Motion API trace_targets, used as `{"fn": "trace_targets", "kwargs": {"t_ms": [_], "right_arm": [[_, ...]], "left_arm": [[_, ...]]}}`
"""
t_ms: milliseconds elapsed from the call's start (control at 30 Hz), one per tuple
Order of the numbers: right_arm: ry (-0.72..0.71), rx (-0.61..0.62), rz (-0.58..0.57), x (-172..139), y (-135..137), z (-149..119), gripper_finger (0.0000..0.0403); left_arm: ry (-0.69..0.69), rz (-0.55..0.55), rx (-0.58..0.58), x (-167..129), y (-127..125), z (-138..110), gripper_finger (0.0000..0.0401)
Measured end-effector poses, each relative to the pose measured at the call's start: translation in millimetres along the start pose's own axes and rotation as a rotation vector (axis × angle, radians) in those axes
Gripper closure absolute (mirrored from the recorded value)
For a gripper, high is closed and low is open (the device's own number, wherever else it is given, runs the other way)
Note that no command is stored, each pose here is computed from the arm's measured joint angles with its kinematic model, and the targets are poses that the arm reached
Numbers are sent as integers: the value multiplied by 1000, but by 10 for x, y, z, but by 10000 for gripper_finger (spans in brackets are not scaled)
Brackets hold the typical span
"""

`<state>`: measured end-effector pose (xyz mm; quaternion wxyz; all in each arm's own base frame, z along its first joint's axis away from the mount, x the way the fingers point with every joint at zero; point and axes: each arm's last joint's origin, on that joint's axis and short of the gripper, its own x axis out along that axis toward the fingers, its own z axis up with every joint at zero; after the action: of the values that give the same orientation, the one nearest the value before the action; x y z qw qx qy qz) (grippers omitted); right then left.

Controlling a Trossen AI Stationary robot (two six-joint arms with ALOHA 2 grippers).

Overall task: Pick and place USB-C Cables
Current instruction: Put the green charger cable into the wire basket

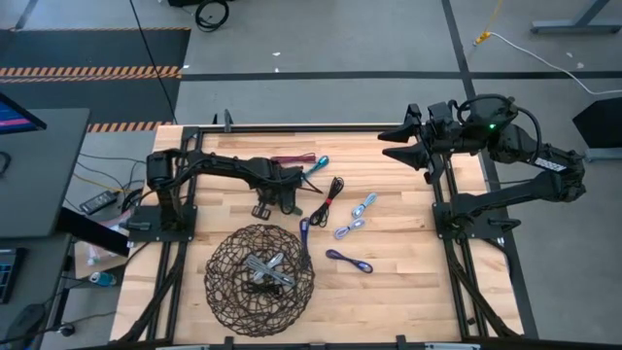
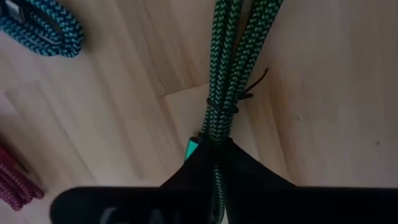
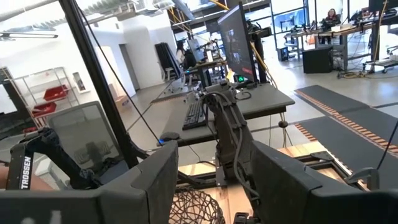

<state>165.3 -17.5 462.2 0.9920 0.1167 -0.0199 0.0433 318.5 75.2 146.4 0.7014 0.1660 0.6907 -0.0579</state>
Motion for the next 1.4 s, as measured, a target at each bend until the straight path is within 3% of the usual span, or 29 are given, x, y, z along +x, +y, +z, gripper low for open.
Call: {"fn": "trace_targets", "kwargs": {"t_ms": [200,433,600,767,933,1167,1400], "right_arm": [[0,0,0,0,0,0,198],[-2,-1,2,0,1,2,198],[-3,-5,4,0,2,3,198],[-3,-12,5,0,2,3,198],[-2,-38,5,-1,2,3,198],[0,-76,2,-2,-1,1,198],[6,-109,1,-2,-3,-5,198]], "left_arm": [[-14,10,-58,-322,121,110,396],[-123,66,-235,-1178,355,270,397],[-179,72,-354,-1828,311,296,397],[-194,48,-392,-2298,61,271,396],[-254,-23,-429,-2536,-277,328,394],[-256,-121,-522,-2615,-838,448,397],[-201,-176,-720,-2573,-1351,504,397]]}}
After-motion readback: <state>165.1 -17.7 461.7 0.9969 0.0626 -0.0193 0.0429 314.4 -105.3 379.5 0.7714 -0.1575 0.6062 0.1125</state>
